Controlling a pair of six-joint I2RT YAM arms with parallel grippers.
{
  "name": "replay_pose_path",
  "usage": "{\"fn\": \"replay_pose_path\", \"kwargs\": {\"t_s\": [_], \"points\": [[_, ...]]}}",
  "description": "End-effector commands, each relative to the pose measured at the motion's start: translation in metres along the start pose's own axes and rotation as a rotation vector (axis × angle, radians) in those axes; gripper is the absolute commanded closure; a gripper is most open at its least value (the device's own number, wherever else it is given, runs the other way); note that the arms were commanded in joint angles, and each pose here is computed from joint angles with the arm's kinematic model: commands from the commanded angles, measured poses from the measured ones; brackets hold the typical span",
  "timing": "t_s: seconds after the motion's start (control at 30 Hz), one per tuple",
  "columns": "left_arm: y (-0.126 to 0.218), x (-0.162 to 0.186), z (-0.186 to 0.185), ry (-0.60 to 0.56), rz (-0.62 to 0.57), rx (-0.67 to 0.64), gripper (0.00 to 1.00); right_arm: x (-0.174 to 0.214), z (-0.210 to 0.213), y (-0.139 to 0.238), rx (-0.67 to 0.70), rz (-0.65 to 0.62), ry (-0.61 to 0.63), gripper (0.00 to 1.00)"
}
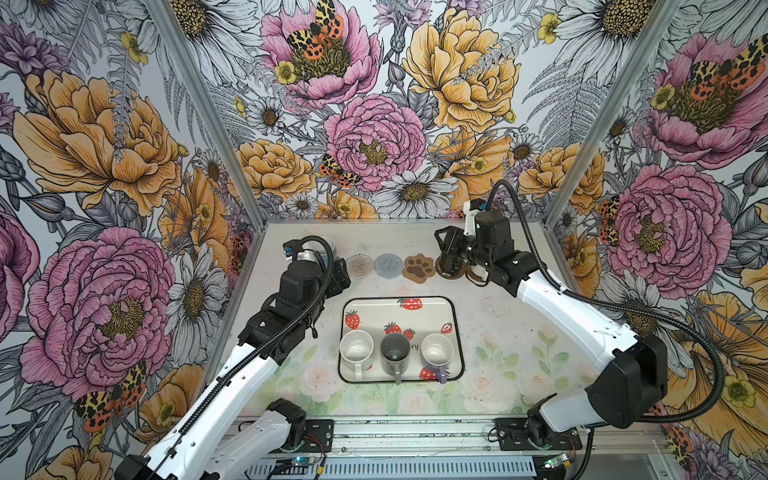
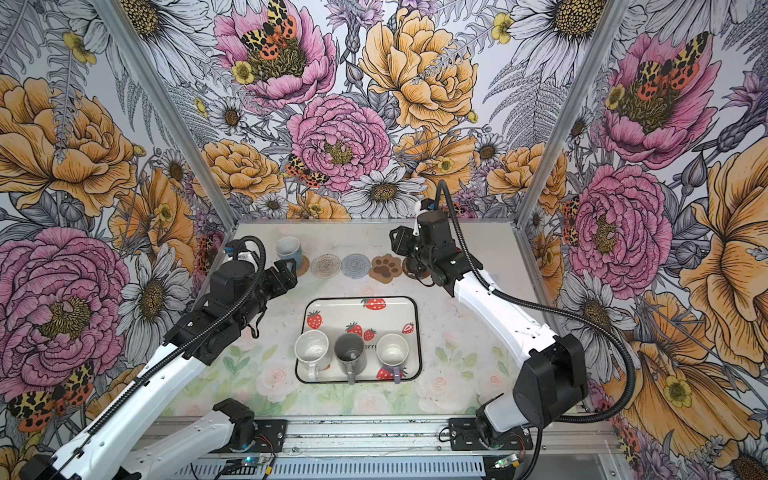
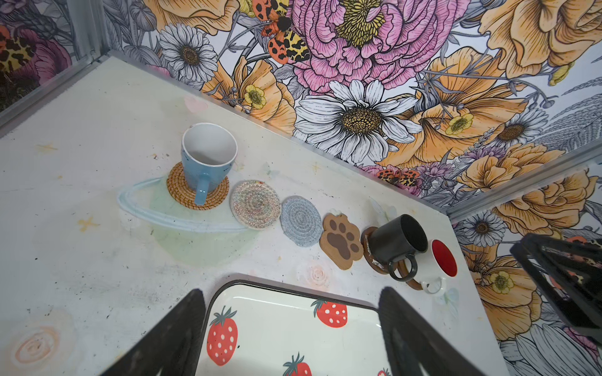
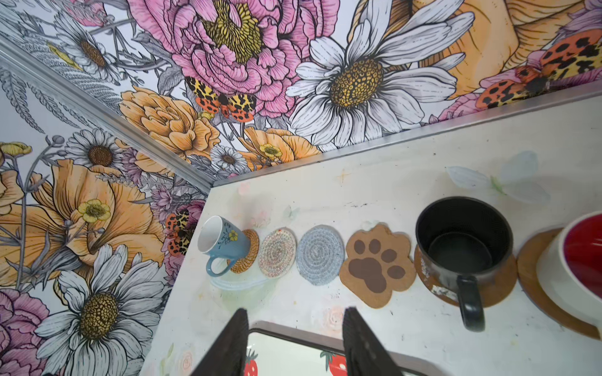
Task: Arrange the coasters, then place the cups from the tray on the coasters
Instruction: 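Move the left gripper over the speckled white mug while the right arm withdraws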
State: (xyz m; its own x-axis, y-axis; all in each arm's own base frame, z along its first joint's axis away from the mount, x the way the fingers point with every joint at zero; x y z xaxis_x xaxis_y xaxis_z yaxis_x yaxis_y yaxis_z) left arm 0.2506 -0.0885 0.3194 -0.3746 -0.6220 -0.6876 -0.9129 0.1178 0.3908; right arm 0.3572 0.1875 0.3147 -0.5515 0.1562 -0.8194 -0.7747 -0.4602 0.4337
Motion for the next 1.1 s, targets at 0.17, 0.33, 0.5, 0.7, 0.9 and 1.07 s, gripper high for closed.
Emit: {"fn": "replay_pose_path", "kwargs": {"t_s": [0.17, 0.33, 0.5, 0.7, 0.9, 1.07], "points": [[-0.012, 0.008, 0.005, -0.132, 0.047, -0.066, 0.15, -0.007, -0.009, 0.046, 0.081, -0.163, -0.008, 0.51], [-0.021, 0.03, 0.008, -0.191, 0.187, -0.075, 0.16, 0.0, -0.014, 0.043, 0.102, -0.148, 0.001, 0.51], [-0.013, 0.057, 0.03, -0.26, 0.31, -0.149, 0.17, 0.007, -0.015, 0.022, 0.092, -0.095, 0.021, 0.51], [0.006, 0.082, 0.039, -0.321, 0.477, -0.195, 0.21, 0.02, -0.015, -0.002, 0.062, -0.03, 0.017, 0.51], [0.042, 0.113, 0.043, -0.35, 0.57, -0.197, 0.23, 0.019, -0.012, -0.011, 0.042, -0.03, 0.013, 0.51], [0.069, 0.112, 0.039, -0.276, 0.553, -0.107, 0.27, 0.023, -0.013, -0.013, 0.038, -0.021, 0.011, 0.52]]}}
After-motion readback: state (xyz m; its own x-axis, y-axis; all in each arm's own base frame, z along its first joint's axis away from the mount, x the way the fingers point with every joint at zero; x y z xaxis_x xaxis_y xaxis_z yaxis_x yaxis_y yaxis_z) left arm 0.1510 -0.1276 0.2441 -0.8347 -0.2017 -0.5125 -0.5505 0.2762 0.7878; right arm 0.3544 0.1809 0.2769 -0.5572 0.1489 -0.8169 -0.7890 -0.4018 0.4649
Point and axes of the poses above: each gripper's point midway between its finger pads, its own y axis back along the fingers, its own z axis along the line the jaws close on, x = y × z, the point moved 6 cm from there along y, back along the fingers, and after that the axes turned 12 degrees about y, right-handed, at the moved point
